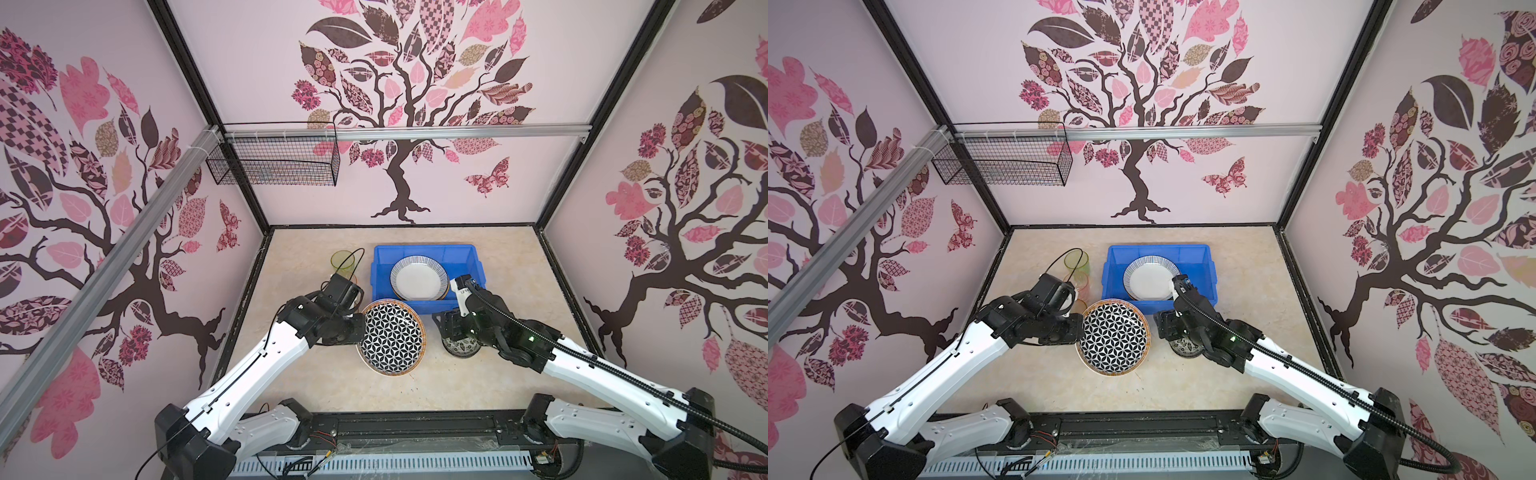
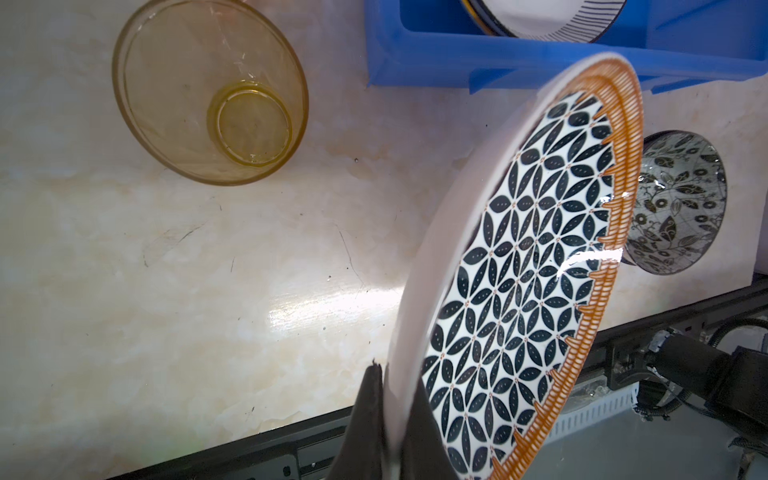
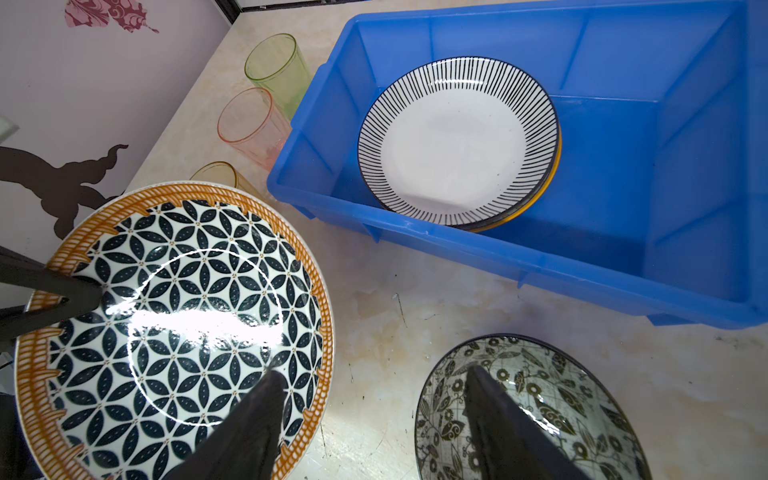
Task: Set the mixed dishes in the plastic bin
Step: 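Tilt up the orange-rimmed plate with the left gripper, then lift and carry the orange-rimmed plate over the blue bin with the left gripper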
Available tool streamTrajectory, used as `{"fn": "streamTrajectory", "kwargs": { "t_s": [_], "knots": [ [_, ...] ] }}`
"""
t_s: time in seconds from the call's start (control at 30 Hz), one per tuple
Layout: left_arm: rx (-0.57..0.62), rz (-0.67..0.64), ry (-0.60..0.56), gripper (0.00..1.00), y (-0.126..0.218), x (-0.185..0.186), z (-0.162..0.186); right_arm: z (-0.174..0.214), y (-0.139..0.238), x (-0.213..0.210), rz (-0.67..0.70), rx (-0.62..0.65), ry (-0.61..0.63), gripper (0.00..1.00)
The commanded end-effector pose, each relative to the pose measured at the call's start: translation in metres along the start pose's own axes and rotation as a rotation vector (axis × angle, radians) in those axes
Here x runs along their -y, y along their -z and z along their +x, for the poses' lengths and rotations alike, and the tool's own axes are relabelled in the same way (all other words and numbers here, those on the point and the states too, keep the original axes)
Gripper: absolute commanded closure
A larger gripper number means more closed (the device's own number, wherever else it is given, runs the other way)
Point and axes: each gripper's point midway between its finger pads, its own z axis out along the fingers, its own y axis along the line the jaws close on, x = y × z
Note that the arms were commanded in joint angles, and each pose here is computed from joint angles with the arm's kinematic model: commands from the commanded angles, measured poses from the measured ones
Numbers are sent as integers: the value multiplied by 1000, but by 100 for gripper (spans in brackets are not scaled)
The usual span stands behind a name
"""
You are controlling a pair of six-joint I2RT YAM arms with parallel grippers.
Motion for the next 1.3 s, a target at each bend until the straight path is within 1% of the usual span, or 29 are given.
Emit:
{"fn": "streamTrajectory", "kwargs": {
  "t_s": [0.0, 0.3, 0.6, 0.77, 0.97, 1.13, 1.27],
  "knots": [
    [131, 106, -21, 100, 21, 29, -36, -18, 14, 0, 20, 52, 20, 28],
    [189, 106, -16, 100, 18, 40, -71, -28, 17, 3, 27, 83, 7, 26],
    [235, 153, 30, 100, 18, 41, -107, -36, 17, 21, 1, 90, -84, 25],
    [252, 164, 24, 100, 16, 48, -129, -37, 15, 24, 14, 87, -72, 25],
    [260, 167, 15, 100, 5, 58, -154, -40, 15, 23, 19, 91, -59, 25],
    [265, 168, 21, 100, -7, 63, -174, -49, 21, 28, 49, 110, -24, 25],
    [279, 169, 16, 100, -10, 67, -187, -52, 22, 30, 60, 115, -19, 24]
  ]
}}
